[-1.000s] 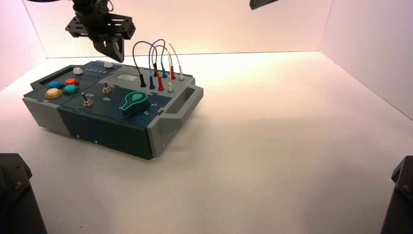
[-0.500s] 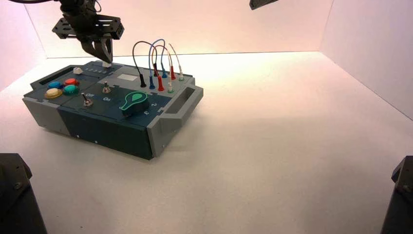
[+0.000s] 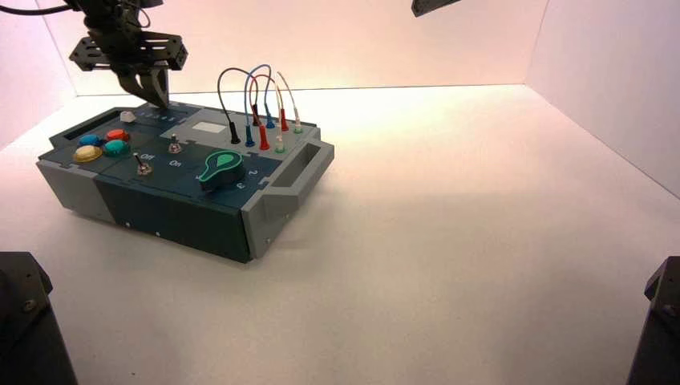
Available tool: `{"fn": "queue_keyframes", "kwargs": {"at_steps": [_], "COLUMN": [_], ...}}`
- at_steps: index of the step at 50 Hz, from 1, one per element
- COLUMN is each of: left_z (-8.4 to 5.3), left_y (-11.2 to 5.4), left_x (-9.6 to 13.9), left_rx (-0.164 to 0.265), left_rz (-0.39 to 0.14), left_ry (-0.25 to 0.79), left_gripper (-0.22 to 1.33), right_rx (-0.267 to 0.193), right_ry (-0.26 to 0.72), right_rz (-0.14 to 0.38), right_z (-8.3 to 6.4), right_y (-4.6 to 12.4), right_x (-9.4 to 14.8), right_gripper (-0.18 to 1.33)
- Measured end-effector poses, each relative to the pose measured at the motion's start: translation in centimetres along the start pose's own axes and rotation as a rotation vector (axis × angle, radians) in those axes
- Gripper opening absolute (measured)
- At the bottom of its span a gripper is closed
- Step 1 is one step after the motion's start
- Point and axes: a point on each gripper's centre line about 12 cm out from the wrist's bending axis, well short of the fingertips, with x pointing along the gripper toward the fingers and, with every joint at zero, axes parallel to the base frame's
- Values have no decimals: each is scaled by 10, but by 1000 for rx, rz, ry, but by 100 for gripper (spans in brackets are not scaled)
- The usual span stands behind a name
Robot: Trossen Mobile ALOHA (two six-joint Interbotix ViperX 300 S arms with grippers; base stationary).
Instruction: Move the top slider to position 1.
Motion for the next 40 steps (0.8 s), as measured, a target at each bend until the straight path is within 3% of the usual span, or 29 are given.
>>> {"fn": "queue_keyframes", "kwargs": {"at_steps": [28,40], "left_z": [3,23], "left_y": [5,16], "left_x": [-6,-54], "left_rx": [-8,-27], "left_rz": [4,31], "left_ry": [-2,-138], "left_gripper": [-16,-16], "right_rx": [-10,-12], "right_ry": [0,-1], "right_rz": [-5,-7], "right_z": [0,0], "right_y": [-1,-1], "right_x": [0,0], "right_gripper": [44,44]}}
